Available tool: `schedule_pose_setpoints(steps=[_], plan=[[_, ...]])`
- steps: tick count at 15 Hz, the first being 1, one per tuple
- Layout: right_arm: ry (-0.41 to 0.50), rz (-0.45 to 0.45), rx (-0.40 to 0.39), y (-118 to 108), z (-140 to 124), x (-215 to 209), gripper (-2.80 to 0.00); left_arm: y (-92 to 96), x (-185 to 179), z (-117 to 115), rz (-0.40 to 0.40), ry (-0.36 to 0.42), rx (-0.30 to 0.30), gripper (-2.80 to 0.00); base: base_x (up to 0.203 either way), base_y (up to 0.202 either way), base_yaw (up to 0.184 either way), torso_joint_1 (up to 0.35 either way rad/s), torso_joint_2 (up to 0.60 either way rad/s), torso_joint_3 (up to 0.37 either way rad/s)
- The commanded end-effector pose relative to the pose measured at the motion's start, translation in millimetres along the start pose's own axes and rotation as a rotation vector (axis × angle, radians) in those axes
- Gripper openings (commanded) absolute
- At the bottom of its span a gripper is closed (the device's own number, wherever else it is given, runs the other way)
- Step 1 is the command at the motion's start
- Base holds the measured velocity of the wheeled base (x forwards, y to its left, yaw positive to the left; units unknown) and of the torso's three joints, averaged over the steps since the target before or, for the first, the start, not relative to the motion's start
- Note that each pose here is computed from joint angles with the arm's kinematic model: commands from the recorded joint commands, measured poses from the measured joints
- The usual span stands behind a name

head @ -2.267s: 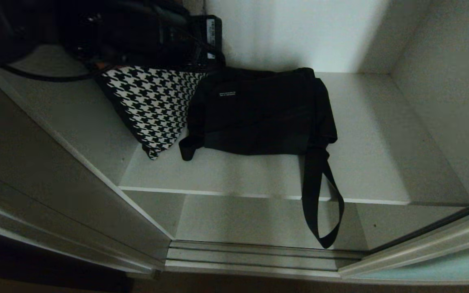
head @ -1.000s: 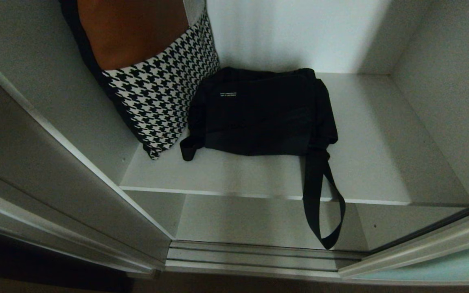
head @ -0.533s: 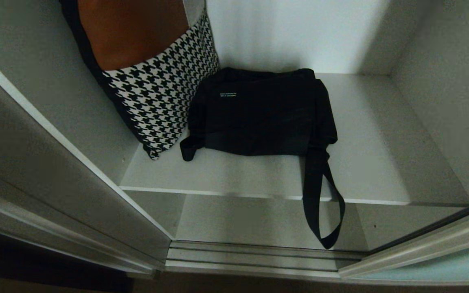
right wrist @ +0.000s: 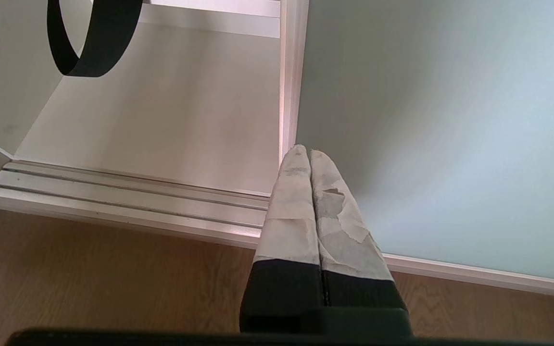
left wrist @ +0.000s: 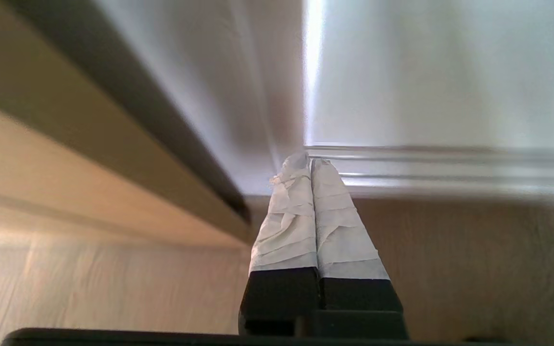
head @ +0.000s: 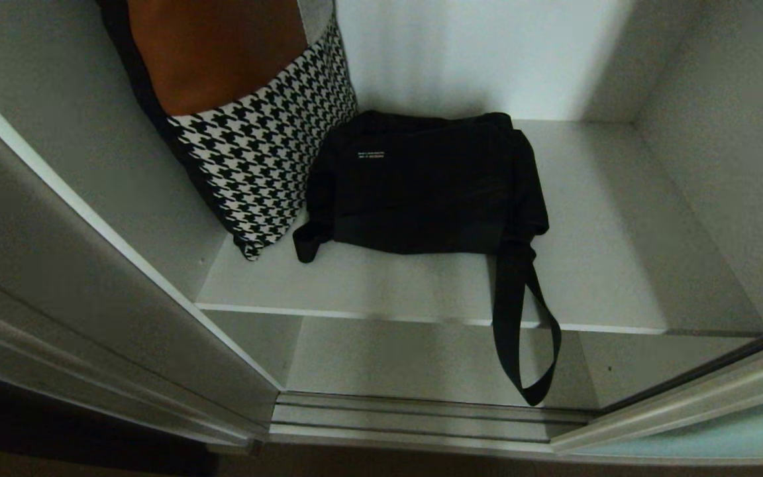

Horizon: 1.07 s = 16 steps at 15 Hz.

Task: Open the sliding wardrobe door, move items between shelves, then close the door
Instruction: Place the bag on the higher shelf

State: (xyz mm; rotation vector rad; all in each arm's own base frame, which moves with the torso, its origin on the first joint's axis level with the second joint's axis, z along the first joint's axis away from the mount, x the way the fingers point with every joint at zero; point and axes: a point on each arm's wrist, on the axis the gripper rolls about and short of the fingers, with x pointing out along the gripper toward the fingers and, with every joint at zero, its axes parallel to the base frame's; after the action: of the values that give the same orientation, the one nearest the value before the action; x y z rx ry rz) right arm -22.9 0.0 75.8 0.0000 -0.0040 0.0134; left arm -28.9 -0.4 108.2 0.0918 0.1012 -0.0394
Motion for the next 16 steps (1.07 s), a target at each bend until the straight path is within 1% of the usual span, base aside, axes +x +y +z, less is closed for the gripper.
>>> schedule_pose_setpoints(steps=[1,2,3,4,7,12,14,16], plan=[[0.001,0.000,0.000,0.0,0.0,0.1,-2.80,-3.2,8.0,-32.2,0.000,-0.073,0.019,-2.80,0.000,0.000,0.000,0.000,0.00,0.000],[-0.001,0.000,0.000,0.0,0.0,-0.1,-2.80,-3.4,10.3,-35.5,0.002,-0.075,0.013,-2.80,0.000,0.000,0.000,0.000,0.00,0.000],[-0.001,0.000,0.000,0.0,0.0,-0.1,-2.80,-3.1,9.6,-31.9,0.007,-0.096,0.010,-2.80,0.000,0.000,0.000,0.000,0.00,0.000],[-0.001,0.000,0.000,0.0,0.0,-0.1,-2.80,-3.1,9.7,-32.2,0.007,-0.095,0.009,-2.80,0.000,0.000,0.000,0.000,0.00,0.000],[-0.001,0.000,0.000,0.0,0.0,-0.1,-2.80,-2.9,9.7,-31.9,0.013,-0.098,-0.026,-2.80,0.000,0.000,0.000,0.000,0.00,0.000],[-0.001,0.000,0.000,0.0,0.0,-0.1,-2.80,-2.9,9.7,-32.2,0.018,-0.094,-0.025,-2.80,0.000,0.000,0.000,0.000,0.00,0.000],[-0.001,0.000,0.000,0.0,0.0,-0.1,-2.80,-2.6,9.6,-31.6,0.026,-0.100,-0.055,-2.80,0.000,0.000,0.000,0.000,0.00,0.000],[-0.001,0.000,0.000,0.0,0.0,-0.1,-2.80,-2.6,9.5,-31.3,0.026,-0.100,-0.054,-2.80,0.000,0.000,0.000,0.000,0.00,0.000]])
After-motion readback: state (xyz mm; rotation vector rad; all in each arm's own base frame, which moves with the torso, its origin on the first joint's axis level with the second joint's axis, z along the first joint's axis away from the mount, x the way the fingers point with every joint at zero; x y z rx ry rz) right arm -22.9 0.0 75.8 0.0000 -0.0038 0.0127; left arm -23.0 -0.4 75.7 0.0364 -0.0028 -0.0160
